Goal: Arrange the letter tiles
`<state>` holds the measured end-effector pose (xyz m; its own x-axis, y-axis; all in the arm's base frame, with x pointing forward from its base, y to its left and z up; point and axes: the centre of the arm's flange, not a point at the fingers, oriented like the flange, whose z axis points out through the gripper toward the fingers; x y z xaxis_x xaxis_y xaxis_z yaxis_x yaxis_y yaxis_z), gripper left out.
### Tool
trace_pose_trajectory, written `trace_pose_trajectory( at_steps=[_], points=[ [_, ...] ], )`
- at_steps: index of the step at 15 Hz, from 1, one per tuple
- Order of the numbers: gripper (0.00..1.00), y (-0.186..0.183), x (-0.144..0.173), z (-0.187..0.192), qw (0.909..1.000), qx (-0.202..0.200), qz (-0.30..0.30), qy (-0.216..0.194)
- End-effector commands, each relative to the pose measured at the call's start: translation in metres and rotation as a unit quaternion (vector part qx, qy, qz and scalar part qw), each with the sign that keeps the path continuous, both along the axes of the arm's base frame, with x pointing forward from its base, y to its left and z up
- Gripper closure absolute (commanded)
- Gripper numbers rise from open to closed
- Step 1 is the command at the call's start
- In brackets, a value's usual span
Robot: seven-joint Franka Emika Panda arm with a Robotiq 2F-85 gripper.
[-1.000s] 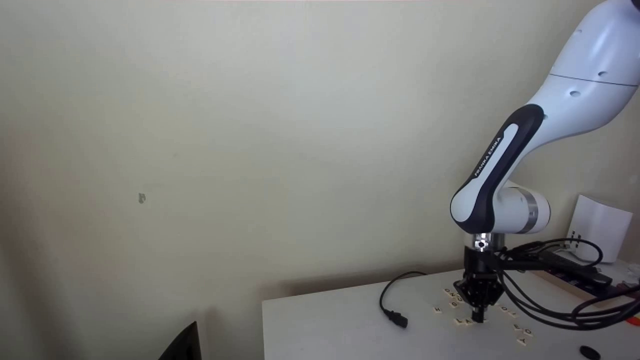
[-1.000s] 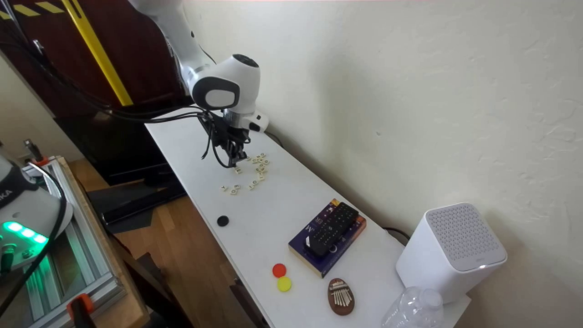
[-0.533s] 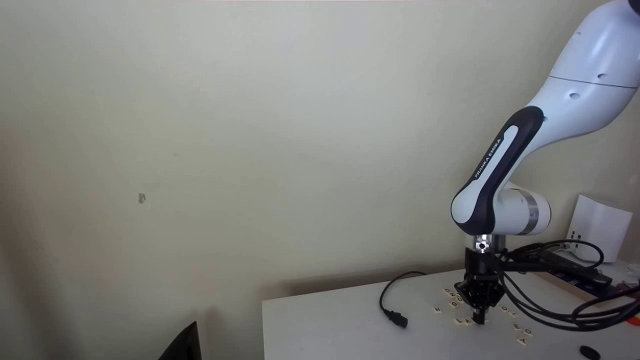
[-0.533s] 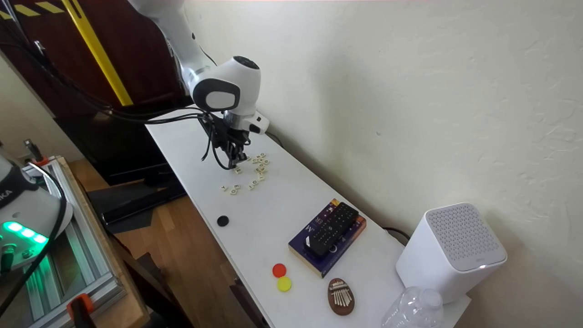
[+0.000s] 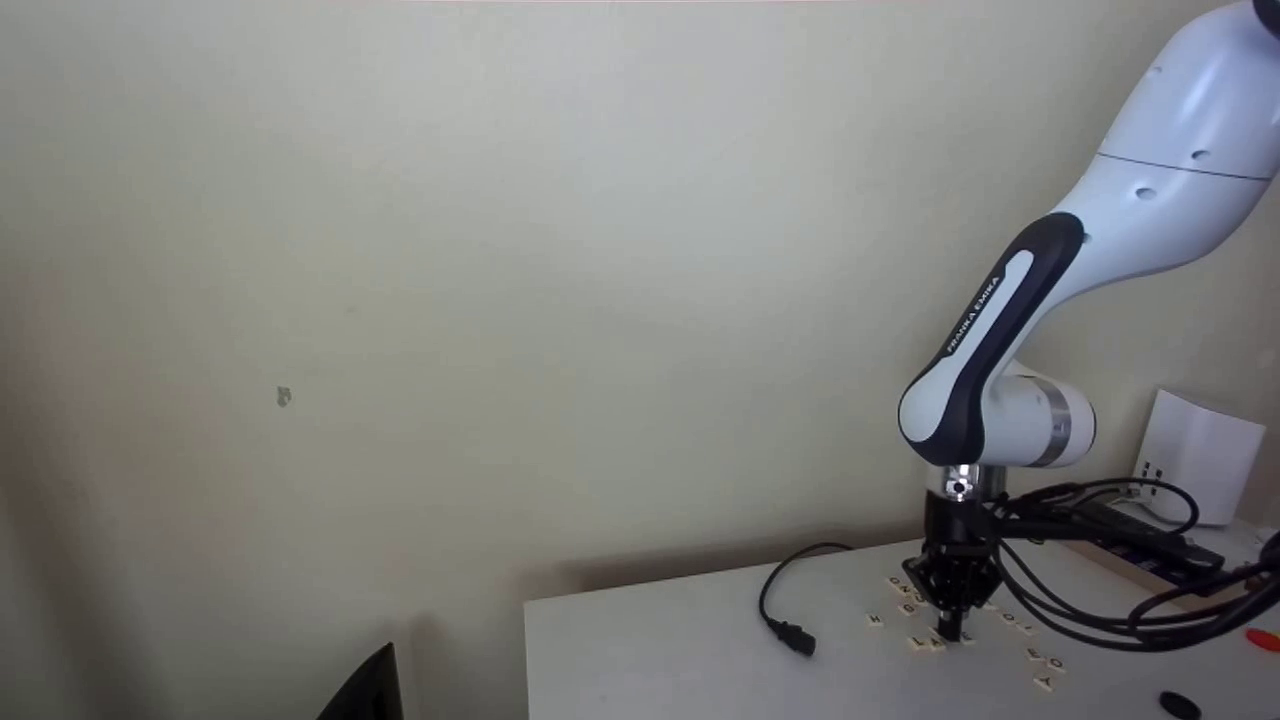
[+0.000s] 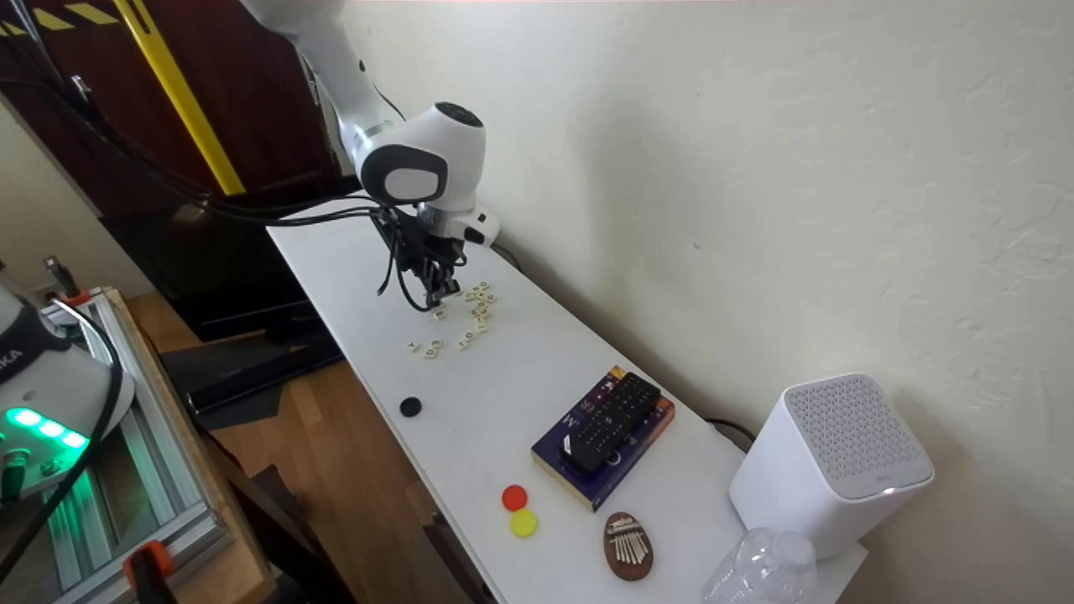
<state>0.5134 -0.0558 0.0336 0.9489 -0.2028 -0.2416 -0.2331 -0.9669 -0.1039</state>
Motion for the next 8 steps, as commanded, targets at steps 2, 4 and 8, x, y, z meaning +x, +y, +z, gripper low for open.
trace_pose_trajectory(
  at_steps=[2,4,8],
  points=[
    [1.0,-0.001,0.012,-0.017,0.9999,0.012,-0.004,-0.007],
    [1.0,-0.001,0.014,-0.018,0.9998,0.012,-0.009,-0.012],
    [1.0,-0.001,0.015,-0.006,0.9996,0.012,-0.011,-0.023]
  ],
)
